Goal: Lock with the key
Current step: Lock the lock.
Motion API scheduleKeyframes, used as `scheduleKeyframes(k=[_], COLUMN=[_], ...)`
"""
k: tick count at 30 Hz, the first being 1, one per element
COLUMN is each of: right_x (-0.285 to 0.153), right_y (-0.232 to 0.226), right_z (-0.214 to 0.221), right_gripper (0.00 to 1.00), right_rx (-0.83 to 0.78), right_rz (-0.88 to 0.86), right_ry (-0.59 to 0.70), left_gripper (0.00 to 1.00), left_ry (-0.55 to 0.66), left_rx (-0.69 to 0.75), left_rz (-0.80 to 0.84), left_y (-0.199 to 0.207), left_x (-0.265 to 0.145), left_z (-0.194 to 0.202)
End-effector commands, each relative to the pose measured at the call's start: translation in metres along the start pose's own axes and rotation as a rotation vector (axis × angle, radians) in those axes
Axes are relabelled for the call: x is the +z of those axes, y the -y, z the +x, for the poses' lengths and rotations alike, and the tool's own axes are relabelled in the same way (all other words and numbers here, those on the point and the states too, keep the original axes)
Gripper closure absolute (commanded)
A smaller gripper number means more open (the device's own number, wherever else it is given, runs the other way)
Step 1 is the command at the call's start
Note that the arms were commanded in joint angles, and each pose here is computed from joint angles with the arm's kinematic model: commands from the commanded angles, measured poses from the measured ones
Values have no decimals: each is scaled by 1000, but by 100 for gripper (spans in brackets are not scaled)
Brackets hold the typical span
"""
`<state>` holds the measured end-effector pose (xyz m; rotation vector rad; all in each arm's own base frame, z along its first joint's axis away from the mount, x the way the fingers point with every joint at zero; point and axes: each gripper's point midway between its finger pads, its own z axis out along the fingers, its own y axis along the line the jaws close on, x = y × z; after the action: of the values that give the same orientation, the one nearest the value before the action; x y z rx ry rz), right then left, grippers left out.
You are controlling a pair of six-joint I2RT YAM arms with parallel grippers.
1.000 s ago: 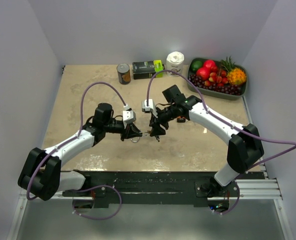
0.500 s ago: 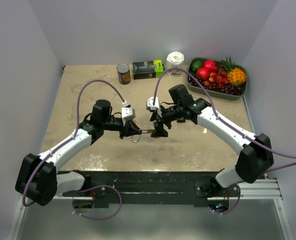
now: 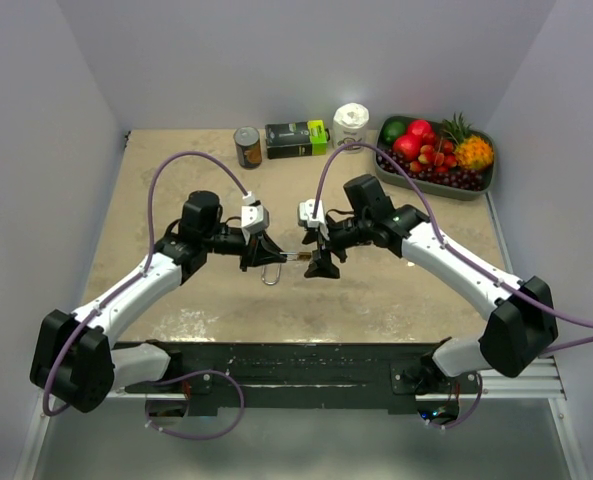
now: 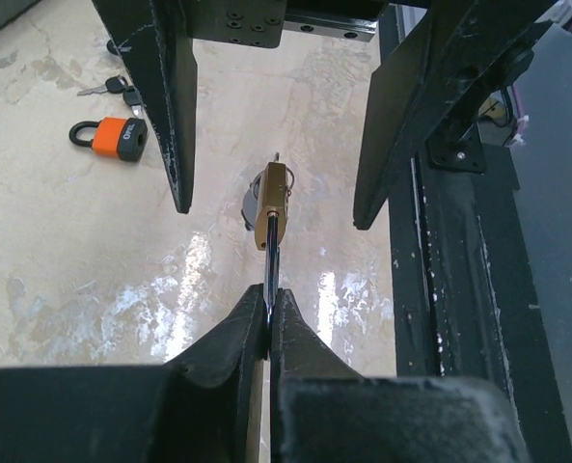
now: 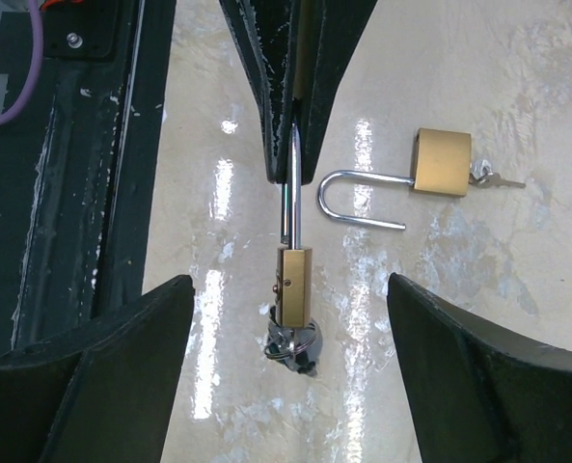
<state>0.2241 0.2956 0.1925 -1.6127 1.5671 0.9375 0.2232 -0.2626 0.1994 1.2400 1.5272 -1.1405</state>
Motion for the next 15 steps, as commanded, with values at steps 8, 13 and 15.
scheduleKeyframes(k=[8, 13, 15], right_x=[3, 2, 1], right_y=[2, 0, 2], right_z=[-9, -9, -12], right_gripper=[29, 41, 48], right_rx=[-81, -86, -91], right_rz=[-44, -48, -43], right_ry=[24, 26, 30], left_gripper=[100, 100, 100], left_ry=[98, 98, 97], left_rx=[61, 58, 54], left_rz=[29, 28, 28], left_y=[8, 7, 7], left_x=[-5, -5, -4], left_z=[-44, -43, -41])
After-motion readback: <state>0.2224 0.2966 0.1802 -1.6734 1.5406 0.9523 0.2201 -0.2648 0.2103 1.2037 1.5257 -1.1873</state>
